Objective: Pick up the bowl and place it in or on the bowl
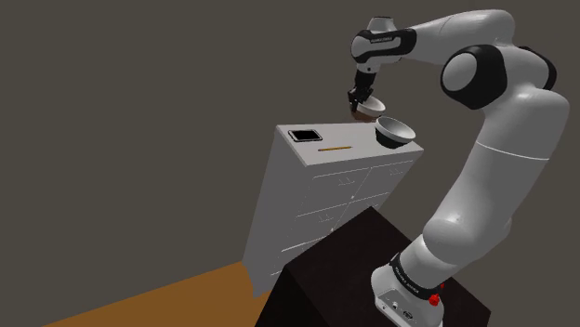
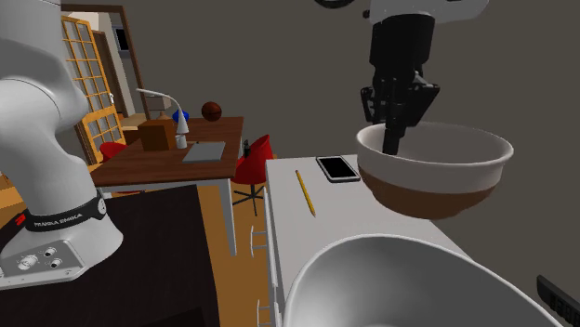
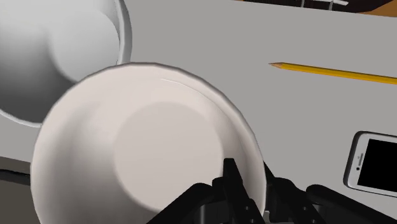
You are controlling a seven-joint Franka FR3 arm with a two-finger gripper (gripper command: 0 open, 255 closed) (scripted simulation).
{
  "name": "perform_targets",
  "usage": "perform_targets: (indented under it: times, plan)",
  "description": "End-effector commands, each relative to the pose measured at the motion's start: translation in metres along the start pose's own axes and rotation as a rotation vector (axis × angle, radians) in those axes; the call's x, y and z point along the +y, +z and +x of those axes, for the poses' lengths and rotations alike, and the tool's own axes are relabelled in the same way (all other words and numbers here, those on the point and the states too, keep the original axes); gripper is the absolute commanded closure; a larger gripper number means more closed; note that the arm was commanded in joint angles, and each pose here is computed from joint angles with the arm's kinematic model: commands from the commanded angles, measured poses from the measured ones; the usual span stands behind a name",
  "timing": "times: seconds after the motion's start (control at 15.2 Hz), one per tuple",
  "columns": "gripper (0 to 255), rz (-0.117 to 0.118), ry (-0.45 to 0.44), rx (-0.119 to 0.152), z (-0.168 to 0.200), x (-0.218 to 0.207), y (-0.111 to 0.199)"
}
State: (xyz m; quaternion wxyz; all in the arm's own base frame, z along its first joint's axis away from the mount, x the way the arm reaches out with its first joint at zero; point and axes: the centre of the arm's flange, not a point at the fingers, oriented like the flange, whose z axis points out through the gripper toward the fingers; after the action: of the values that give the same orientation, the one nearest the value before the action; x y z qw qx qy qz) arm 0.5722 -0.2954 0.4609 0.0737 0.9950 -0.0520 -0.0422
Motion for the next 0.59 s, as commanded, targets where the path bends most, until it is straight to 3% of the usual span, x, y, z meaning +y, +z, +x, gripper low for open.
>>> perform_targets:
  times: [0.0, 0.53]
  plan:
    - [255, 0.000, 0.000, 0.000, 0.000, 0.003, -0.012]
    - [255, 0.000, 0.000, 0.000, -0.004, 0.009, -0.054]
